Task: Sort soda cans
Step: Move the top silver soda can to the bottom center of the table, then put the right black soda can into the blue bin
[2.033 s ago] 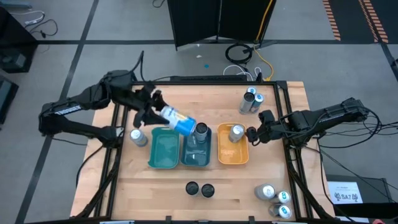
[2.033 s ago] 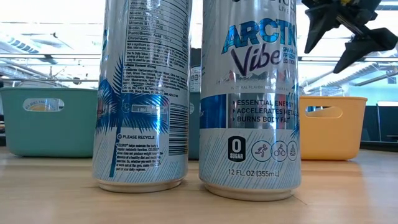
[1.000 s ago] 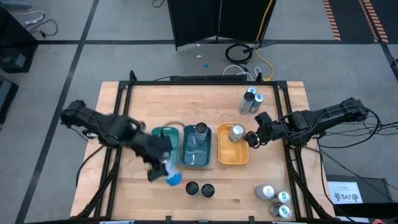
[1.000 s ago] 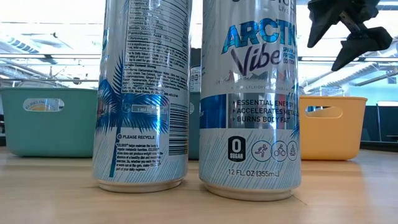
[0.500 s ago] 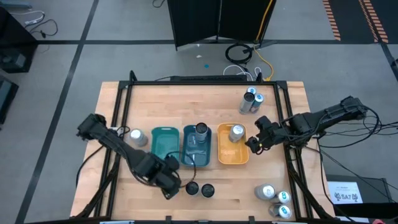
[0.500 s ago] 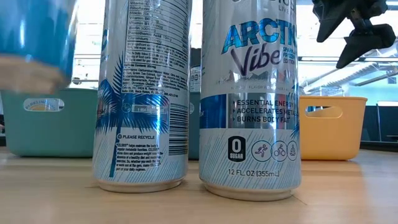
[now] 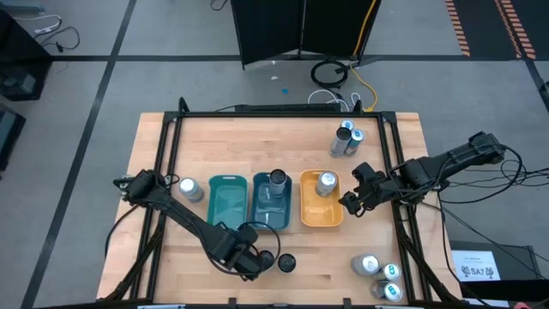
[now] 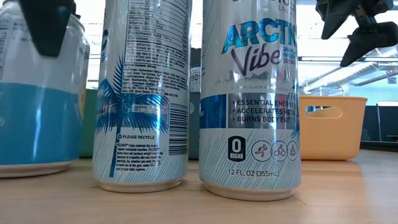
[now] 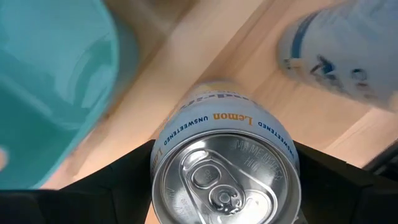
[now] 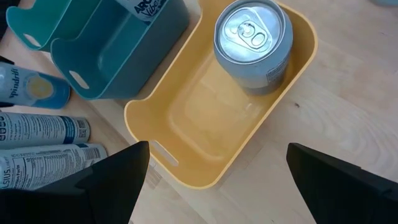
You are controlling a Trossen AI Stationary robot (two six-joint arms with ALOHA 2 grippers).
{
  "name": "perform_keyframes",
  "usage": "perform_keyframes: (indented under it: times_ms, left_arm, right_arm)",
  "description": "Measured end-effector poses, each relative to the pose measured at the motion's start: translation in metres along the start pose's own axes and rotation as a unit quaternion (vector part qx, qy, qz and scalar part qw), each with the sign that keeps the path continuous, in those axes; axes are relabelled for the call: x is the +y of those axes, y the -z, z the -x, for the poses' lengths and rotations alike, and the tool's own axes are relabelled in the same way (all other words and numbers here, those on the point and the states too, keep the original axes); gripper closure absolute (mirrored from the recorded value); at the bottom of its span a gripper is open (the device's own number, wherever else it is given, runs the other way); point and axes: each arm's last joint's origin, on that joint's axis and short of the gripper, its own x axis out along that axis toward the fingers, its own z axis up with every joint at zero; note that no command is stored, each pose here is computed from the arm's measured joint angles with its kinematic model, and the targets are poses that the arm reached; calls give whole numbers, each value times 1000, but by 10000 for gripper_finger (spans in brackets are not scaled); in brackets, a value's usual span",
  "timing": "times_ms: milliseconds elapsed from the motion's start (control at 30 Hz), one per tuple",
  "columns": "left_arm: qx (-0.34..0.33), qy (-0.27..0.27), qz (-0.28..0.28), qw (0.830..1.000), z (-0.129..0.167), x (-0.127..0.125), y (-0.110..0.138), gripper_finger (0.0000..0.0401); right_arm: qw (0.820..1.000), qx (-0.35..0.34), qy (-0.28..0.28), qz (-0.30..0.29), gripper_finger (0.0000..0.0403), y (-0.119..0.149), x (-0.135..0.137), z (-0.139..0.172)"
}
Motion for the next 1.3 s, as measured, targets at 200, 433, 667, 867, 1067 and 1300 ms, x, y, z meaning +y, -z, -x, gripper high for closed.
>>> perform_keyframes:
  times_ms: [200, 433, 667, 867, 1067, 1300]
  left_arm:
    - [-3, 9, 1, 1000, 0, -1, -1, 81]
    - [-6, 17, 0, 1000, 1, -3, 0, 76]
    - [-5, 17, 11, 1000, 0, -3, 0, 26]
    - [17, 22, 12, 1000, 0, -3, 1, 3]
    - [43, 30, 12, 999, 4, -4, 3, 2]
    - [25, 50, 5, 998, 29, -9, -1, 2]
  right_arm:
    - [1000, 0, 0, 0, 30, 0, 0, 0]
    - [1000, 0, 0, 0, 30, 0, 0, 0]
    - [1000, 0, -1, -1, 30, 0, 0, 0]
    - [1000, 1, -2, -1, 30, 0, 0, 0]
    - [1000, 2, -2, -1, 30, 0, 0, 0]
    - [1000, 7, -9, 10, 30, 4, 2, 1]
